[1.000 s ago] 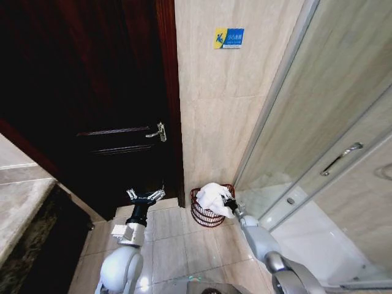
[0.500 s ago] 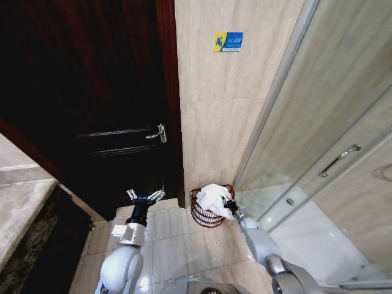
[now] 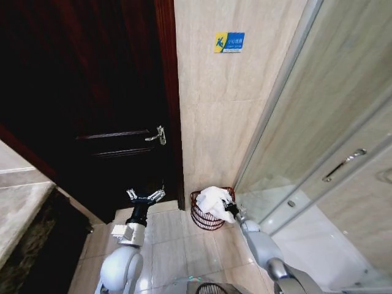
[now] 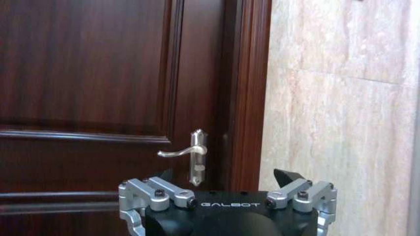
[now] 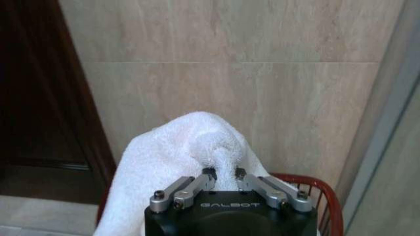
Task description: Discard the used towel into the hamper.
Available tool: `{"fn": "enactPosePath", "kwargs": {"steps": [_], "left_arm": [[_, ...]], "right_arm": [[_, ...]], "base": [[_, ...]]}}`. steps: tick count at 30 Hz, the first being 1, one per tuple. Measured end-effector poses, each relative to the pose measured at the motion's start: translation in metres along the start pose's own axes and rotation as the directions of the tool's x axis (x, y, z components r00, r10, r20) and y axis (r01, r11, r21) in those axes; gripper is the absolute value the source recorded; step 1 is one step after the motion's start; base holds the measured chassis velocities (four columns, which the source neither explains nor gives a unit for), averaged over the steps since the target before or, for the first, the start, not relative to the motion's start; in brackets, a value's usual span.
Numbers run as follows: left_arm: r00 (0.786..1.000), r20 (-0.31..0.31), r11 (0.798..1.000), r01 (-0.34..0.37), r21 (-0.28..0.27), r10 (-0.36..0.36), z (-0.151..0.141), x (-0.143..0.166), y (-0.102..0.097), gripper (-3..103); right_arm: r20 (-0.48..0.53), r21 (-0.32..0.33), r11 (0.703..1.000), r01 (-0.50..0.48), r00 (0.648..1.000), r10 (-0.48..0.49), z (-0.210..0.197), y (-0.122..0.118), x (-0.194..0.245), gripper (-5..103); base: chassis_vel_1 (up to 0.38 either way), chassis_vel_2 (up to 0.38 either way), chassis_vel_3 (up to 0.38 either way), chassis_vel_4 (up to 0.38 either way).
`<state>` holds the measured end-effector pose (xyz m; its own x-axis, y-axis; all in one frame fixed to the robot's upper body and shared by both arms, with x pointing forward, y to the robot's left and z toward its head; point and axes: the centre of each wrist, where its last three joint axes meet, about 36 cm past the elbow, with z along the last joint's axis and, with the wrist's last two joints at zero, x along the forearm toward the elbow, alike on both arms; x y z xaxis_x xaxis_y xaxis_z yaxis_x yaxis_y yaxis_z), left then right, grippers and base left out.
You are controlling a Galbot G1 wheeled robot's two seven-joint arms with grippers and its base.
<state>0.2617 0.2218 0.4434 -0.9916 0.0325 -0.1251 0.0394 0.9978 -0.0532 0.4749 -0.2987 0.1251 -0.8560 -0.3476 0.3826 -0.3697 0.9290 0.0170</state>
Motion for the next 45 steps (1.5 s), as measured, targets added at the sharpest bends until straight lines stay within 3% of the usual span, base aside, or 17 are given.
{"fn": "enactPosePath", "kwargs": {"steps": [5, 8, 16, 19, 22, 25, 30, 33, 40, 45], "left_arm": [[1.0, 0.0, 1.0, 0.0, 0.0, 0.0, 0.0, 0.0, 0.0, 100], [1.0, 0.0, 1.0, 0.0, 0.0, 0.0, 0.0, 0.0, 0.0, 100], [1.0, 0.0, 1.0, 0.0, 0.0, 0.0, 0.0, 0.0, 0.0, 100], [1.0, 0.0, 1.0, 0.0, 0.0, 0.0, 0.0, 0.0, 0.0, 100], [1.0, 0.0, 1.0, 0.0, 0.0, 0.0, 0.0, 0.0, 0.0, 100], [1.0, 0.0, 1.0, 0.0, 0.0, 0.0, 0.0, 0.0, 0.0, 100], [1.0, 0.0, 1.0, 0.0, 0.0, 0.0, 0.0, 0.0, 0.0, 100], [1.0, 0.0, 1.0, 0.0, 0.0, 0.0, 0.0, 0.0, 0.0, 100], [1.0, 0.0, 1.0, 0.0, 0.0, 0.0, 0.0, 0.0, 0.0, 100], [1.0, 0.0, 1.0, 0.0, 0.0, 0.0, 0.0, 0.0, 0.0, 100]], "right_arm": [[-0.007, 0.001, 1.0, 0.003, 1.0, -0.003, 0.001, 0.002, 0.0, 12], [-0.056, 0.035, 0.999, 0.032, 0.998, -0.03, 0.005, 0.006, 0.002, 9], [-0.255, 0.133, 0.987, 0.086, 0.966, -0.05, 0.035, 0.009, 0.013, 41], [-0.297, 0.144, 0.984, 0.101, 0.953, -0.055, 0.04, 0.008, 0.015, 47], [-0.337, 0.17, 0.977, 0.129, 0.939, -0.065, 0.04, 0.003, 0.014, 63], [-0.328, 0.179, 0.976, 0.123, 0.943, -0.059, 0.034, -0.001, 0.012, 68], [-0.164, 0.203, 0.974, 0.096, 0.984, -0.063, 0.006, -0.01, 0.017, 90], [-0.132, 0.202, 0.974, 0.102, 0.988, -0.076, 0.004, -0.012, 0.037, 98], [-0.026, 0.159, 0.985, 0.069, 0.997, -0.066, 0.009, 0.005, 0.1, 100], [-0.029, 0.123, 0.992, 0.033, 0.999, -0.03, 0.024, 0.018, 0.13, 100]], "base": [[-0.207, 0.213, 0.228, -0.217], [-0.21, 0.19, 0.177, -0.196], [-0.042, 0.042, -0.016, -0.001], [0.069, -0.046, -0.035, 0.045], [0.036, -0.032, -0.034, 0.02], [0.0, 0.0, 0.0, 0.0], [0.0, 0.0, 0.0, 0.0], [0.0, 0.0, 0.0, 0.0], [0.0, 0.0, 0.0, 0.0], [0.0, 0.0, 0.0, 0.0]]}}
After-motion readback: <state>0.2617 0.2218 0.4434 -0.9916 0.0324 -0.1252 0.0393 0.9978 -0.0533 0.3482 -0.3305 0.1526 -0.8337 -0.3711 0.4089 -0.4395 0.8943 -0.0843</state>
